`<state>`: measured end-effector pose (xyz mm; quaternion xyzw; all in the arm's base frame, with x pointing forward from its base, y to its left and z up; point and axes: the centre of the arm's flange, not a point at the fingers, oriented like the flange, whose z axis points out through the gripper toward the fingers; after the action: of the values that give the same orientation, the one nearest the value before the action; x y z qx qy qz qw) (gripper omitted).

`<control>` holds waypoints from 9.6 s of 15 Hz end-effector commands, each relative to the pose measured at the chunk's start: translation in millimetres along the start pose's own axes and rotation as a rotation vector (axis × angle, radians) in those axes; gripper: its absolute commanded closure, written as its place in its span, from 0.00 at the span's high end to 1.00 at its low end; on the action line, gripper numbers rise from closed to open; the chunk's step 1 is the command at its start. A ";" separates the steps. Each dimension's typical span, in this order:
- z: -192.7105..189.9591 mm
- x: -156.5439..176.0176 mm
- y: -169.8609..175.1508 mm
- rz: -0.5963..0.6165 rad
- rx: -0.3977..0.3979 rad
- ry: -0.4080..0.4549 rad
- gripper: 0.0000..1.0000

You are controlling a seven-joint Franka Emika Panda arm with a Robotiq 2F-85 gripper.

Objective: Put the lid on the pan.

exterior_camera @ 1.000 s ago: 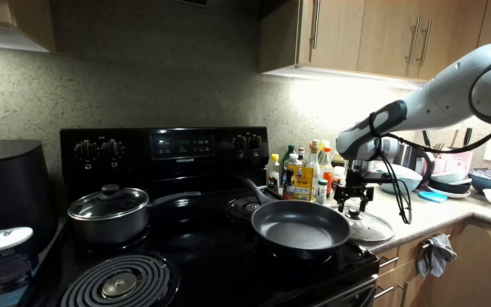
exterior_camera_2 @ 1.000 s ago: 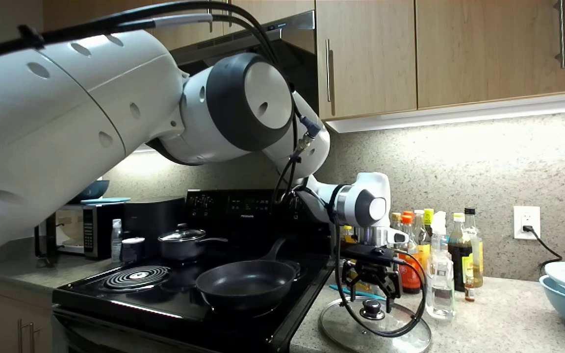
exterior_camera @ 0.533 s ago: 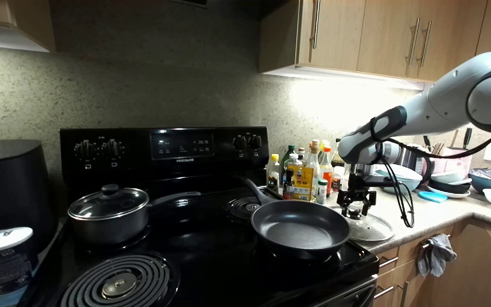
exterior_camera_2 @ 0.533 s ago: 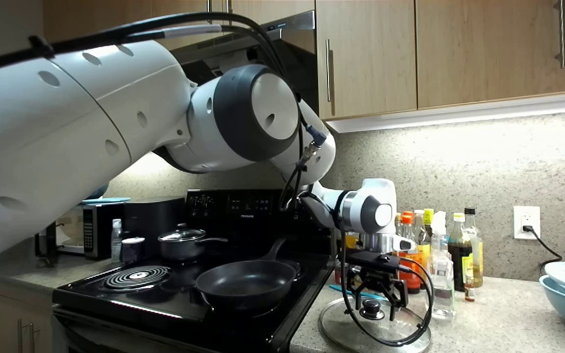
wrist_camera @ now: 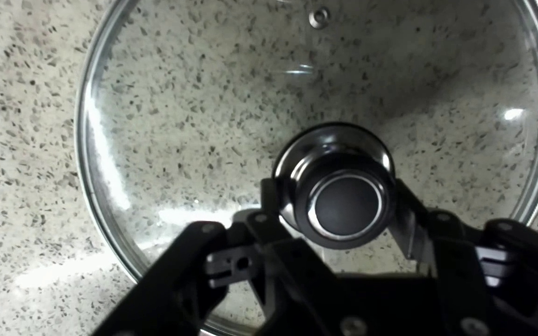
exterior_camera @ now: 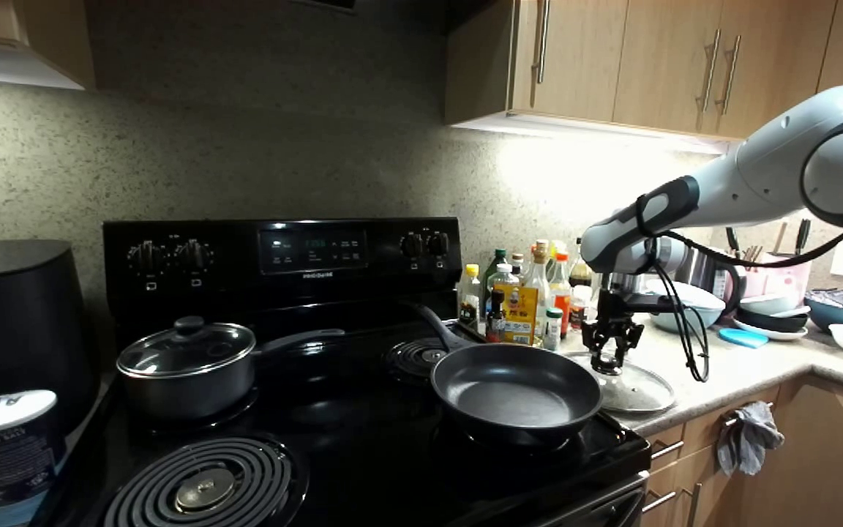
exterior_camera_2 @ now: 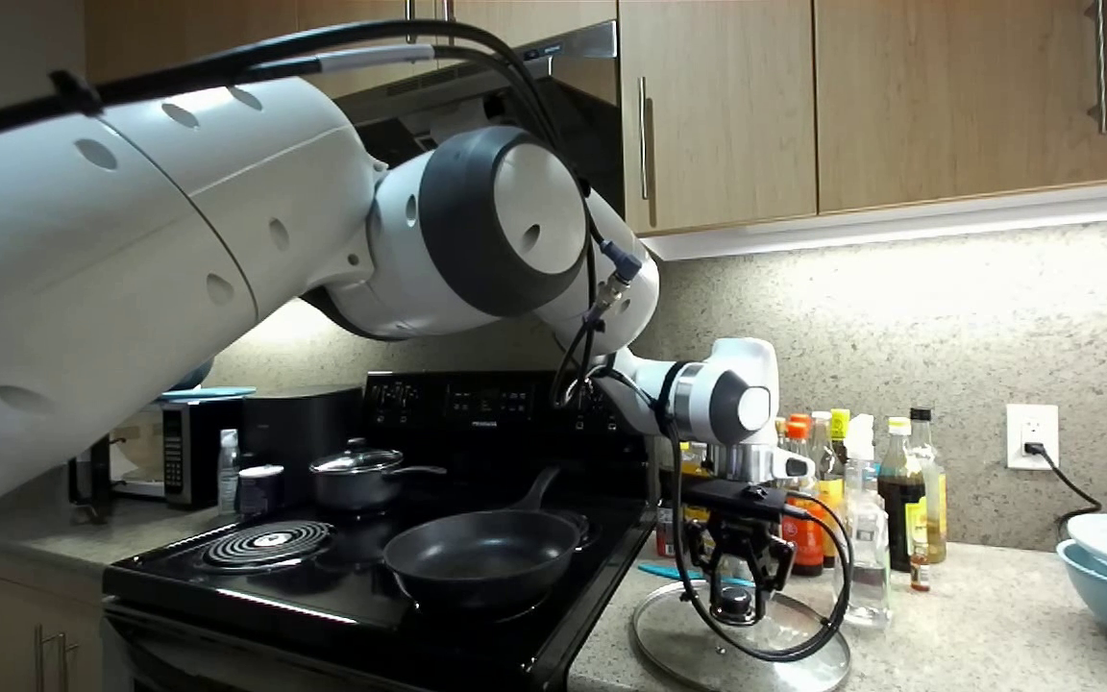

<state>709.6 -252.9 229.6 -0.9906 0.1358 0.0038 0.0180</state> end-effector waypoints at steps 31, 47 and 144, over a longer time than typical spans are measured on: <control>-65.7 -79.1 -32.8 -0.040 -0.009 0.351 0.25; -86.2 -109.9 -31.2 -0.027 -0.055 0.529 0.25; -89.2 -186.2 -261.8 -0.396 0.069 0.511 0.25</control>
<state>599.9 42.0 331.9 -0.9635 -0.0514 -0.2626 0.0092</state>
